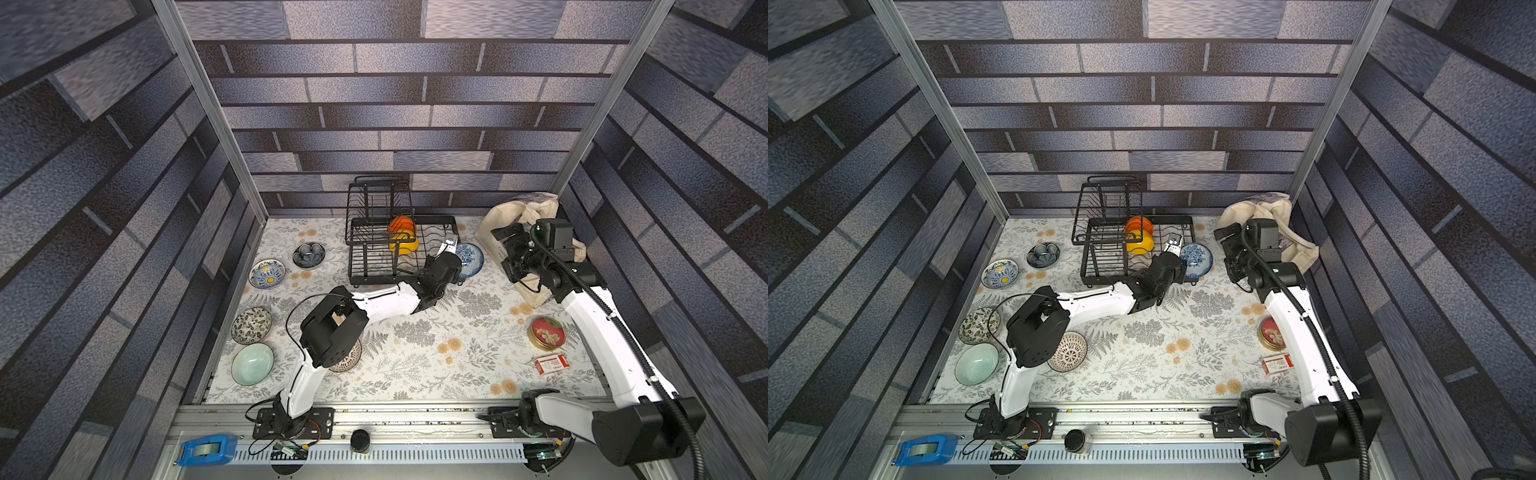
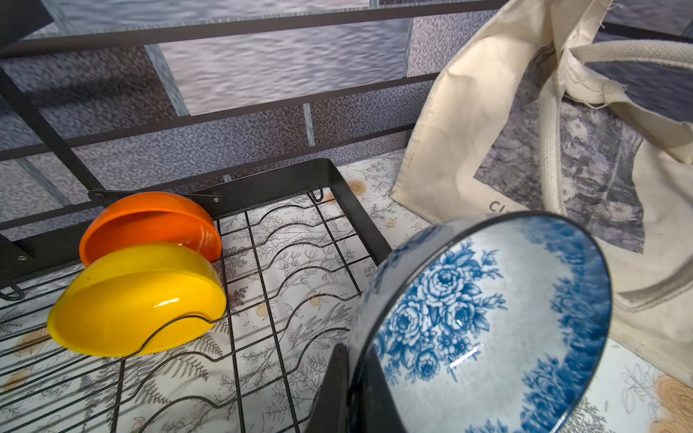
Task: Load bowls into a dish rack
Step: Pick up the bowl from the middle-left of the table.
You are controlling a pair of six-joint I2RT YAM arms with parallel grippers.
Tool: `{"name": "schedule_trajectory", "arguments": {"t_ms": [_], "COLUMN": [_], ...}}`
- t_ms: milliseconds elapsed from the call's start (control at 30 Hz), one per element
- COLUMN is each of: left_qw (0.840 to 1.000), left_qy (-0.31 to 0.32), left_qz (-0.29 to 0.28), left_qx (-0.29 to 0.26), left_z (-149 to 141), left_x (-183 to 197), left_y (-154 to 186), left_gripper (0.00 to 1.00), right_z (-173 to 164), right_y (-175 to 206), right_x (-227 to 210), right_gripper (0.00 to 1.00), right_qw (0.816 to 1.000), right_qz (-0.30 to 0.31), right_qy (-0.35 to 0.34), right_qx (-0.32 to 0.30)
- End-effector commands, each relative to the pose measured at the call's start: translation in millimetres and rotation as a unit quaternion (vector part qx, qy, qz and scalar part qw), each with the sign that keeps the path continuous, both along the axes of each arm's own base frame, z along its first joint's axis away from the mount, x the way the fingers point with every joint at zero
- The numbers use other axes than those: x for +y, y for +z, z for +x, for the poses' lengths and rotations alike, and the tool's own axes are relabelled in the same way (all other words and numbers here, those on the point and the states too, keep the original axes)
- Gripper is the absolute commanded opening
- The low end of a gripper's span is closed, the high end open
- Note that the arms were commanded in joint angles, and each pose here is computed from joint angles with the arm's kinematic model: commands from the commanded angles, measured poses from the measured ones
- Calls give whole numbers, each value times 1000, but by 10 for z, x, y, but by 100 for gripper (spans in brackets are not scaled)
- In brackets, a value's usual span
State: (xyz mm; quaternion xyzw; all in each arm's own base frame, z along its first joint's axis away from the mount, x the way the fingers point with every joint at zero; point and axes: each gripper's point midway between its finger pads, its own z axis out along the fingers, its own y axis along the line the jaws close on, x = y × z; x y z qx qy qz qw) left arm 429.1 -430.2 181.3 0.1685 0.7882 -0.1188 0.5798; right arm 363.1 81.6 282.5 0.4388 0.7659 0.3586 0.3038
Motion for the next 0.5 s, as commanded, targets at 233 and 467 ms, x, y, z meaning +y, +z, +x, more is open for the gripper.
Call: {"name": "schedule_trajectory", "arguments": {"t_ms": [233,467], "left_qw": [996,996], "left_qy": [13,6], "left_qz": [-39,-38], "left_qx": [-76,-84], "left_z": [35,-18], "left_x": [7,6], "left_y": [451,466], "left_gripper": [0,0], "right_z": [48,98], "right_y": [-340,-401], "right_x": [256,408], "right_gripper": [99,89], "right_qw": [993,993], "right_qz": [110,114], "right_qy": [-29,-31], "right_qx": [25,15]}}
